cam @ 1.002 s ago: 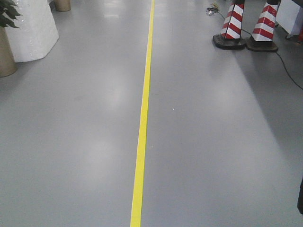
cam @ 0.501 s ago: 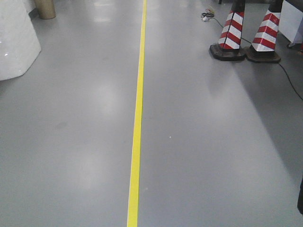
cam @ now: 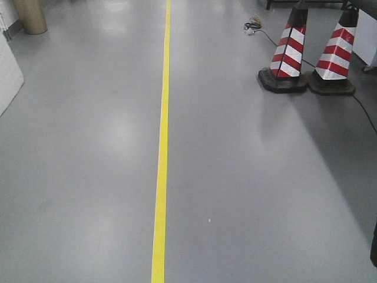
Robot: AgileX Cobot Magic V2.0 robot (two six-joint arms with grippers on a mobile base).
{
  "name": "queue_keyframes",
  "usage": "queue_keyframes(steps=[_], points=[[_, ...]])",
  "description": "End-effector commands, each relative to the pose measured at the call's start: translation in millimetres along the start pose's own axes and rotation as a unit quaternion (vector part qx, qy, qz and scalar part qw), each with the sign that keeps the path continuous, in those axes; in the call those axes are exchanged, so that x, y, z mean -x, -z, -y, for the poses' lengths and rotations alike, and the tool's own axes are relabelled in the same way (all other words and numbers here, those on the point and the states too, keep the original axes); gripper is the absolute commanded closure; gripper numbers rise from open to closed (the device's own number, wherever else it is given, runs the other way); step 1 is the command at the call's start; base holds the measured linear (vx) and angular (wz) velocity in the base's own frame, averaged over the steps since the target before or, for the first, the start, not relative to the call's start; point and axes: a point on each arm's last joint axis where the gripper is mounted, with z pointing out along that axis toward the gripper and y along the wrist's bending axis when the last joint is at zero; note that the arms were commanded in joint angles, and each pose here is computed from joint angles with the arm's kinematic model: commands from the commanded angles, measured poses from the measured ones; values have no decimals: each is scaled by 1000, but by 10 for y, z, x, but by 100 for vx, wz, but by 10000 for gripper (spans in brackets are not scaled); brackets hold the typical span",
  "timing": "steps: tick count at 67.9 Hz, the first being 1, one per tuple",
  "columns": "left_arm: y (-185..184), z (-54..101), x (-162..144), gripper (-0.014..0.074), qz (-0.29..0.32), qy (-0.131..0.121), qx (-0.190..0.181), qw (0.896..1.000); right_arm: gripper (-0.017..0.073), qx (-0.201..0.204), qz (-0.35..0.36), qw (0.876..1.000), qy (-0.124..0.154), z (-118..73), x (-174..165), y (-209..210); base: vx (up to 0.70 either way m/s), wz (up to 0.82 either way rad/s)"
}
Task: Move and align brake pads A on conveyor
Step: 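Drive along the yellow floor line past the striped cones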
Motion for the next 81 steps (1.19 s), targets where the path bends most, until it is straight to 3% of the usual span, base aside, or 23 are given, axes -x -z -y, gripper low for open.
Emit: queue_keyframes(steps=[1, 81], points=[[43, 35, 155, 599, 53, 1, -15, 998, 564, 7, 56, 998, 8, -20, 162, 41, 76, 0], [40, 35, 156, 599, 53, 1, -15, 999, 564, 7, 55, 998, 8, -20, 160, 41, 77, -2]])
